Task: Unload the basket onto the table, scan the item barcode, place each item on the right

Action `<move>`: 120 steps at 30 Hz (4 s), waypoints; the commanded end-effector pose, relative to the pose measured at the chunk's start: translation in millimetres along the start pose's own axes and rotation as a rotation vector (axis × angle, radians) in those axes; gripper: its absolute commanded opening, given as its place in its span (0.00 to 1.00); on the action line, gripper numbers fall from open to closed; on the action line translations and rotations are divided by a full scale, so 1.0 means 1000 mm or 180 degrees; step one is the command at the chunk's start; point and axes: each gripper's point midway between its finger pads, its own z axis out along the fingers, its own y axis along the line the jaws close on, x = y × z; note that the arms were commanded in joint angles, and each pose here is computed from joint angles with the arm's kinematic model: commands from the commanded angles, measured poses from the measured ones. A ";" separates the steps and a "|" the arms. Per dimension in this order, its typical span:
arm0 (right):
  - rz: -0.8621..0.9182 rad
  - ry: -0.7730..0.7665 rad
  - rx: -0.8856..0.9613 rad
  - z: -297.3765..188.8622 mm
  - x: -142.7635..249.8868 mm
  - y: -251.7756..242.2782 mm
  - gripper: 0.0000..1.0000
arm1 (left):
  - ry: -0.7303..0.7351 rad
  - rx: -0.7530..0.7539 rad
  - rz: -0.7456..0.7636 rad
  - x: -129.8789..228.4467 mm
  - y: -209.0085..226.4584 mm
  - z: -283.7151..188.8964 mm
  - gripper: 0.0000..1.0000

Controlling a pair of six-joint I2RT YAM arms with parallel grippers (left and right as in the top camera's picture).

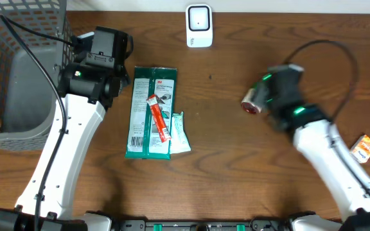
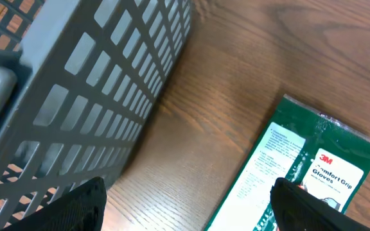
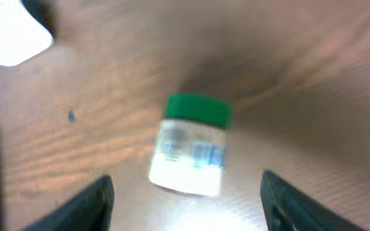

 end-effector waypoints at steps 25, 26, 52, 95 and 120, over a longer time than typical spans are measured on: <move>0.0817 0.1811 -0.0566 0.113 0.031 -0.012 0.82 | 0.0006 -0.0069 0.0056 0.001 0.003 0.003 0.82; 0.0815 0.1810 -0.0567 0.116 0.032 -0.013 0.81 | 0.0006 -0.0068 0.0055 0.001 0.003 0.003 0.82; 0.0016 0.0495 0.0088 0.010 -0.038 -0.014 0.46 | 0.0006 -0.0069 0.0057 0.001 0.003 0.003 0.82; -0.0033 -0.2052 0.1381 0.066 0.003 0.002 0.05 | 0.0007 -0.0068 0.0056 0.001 0.003 0.003 0.82; -0.0306 -0.1477 0.1264 0.089 0.022 -0.004 0.71 | 0.0006 -0.0069 0.0056 0.001 0.003 0.003 0.82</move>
